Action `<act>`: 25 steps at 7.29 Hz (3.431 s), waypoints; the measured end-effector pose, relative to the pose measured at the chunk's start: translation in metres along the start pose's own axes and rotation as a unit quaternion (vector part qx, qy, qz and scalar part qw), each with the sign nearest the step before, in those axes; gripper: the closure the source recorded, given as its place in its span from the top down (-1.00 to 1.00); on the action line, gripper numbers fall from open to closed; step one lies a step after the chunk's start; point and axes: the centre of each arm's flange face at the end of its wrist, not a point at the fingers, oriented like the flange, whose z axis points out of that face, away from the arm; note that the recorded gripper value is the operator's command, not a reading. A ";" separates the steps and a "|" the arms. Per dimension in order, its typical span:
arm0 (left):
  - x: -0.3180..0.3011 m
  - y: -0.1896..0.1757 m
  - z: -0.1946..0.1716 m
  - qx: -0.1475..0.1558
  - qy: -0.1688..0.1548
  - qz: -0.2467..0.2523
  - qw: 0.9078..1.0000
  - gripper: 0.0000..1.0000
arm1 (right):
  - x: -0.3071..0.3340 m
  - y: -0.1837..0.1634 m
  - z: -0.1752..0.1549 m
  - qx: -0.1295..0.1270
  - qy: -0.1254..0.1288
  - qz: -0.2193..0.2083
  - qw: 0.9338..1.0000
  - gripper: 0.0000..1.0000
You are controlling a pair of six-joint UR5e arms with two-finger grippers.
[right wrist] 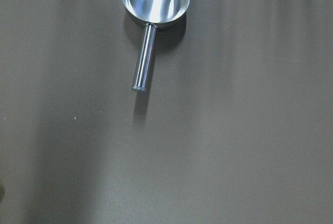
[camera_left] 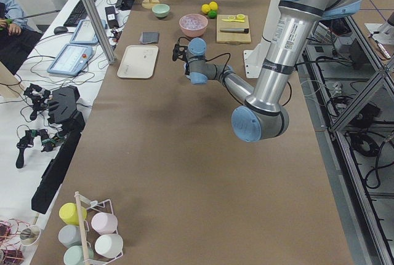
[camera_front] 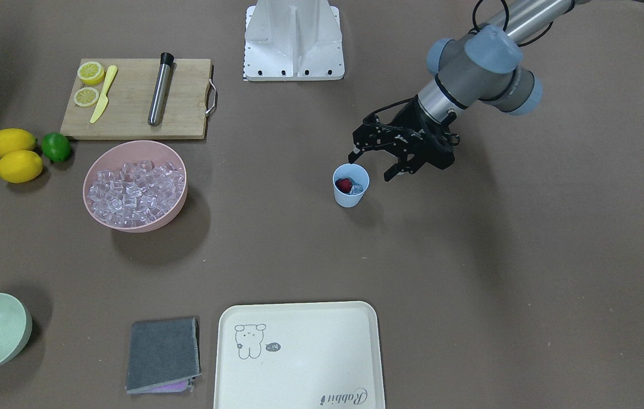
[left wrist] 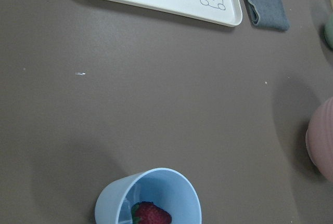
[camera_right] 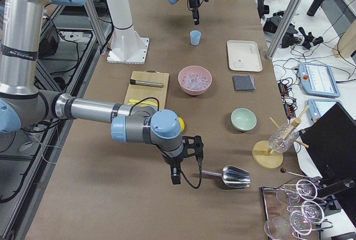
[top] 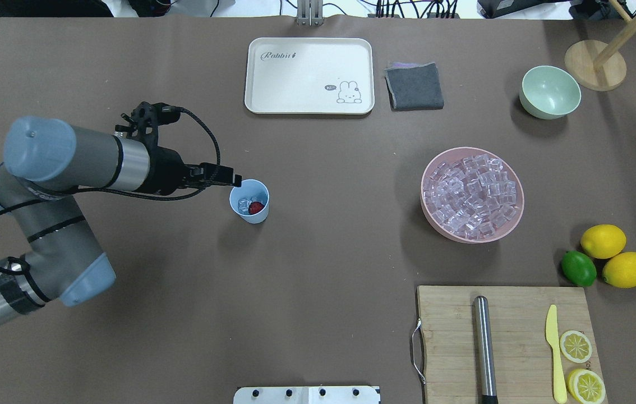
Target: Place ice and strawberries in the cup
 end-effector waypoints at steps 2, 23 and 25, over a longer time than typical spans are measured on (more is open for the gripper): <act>-0.087 -0.030 -0.067 -0.018 -0.032 0.049 0.998 0.96 | 0.000 0.000 0.001 -0.001 -0.001 0.001 1.000 1.00; -0.436 -0.012 -0.439 -0.173 -0.283 0.077 0.940 0.96 | 0.014 0.011 0.020 -0.020 -0.007 0.019 1.000 1.00; -0.437 -0.011 -0.439 -0.174 -0.282 0.074 0.940 0.96 | 0.008 0.006 0.021 -0.024 -0.014 0.024 0.999 1.00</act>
